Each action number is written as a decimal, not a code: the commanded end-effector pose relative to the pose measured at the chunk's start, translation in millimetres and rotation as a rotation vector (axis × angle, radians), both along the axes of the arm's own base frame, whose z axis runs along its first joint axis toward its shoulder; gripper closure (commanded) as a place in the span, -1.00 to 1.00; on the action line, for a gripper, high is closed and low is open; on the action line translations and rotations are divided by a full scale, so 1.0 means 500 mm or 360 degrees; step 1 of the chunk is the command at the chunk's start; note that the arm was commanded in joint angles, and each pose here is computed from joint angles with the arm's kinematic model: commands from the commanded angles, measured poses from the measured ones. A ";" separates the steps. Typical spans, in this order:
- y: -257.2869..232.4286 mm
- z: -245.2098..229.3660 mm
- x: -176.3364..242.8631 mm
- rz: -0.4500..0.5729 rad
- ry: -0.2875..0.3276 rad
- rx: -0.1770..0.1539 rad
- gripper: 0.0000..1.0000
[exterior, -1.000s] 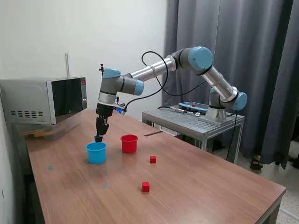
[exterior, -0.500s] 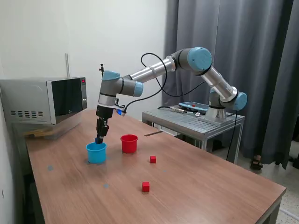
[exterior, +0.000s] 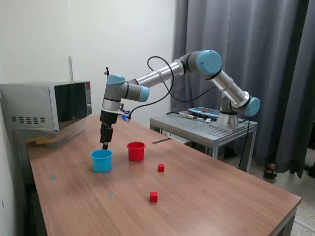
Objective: Place red objects in the red bin, and blue objects in the blue bin.
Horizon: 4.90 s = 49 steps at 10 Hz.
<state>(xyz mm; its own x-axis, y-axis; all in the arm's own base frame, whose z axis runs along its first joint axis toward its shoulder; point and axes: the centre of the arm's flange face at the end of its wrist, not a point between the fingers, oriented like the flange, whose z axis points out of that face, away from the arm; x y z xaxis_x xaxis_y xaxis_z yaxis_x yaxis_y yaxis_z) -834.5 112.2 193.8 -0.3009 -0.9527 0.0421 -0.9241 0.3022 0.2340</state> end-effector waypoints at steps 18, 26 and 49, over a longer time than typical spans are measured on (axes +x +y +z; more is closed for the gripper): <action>-0.389 0.008 0.264 -0.0311 -0.0511 -0.0286 -1.00; -0.401 -0.070 0.315 -0.0383 -0.0541 -0.0280 -1.00; -0.344 -0.169 0.316 -0.0230 -0.0374 -0.0152 -1.00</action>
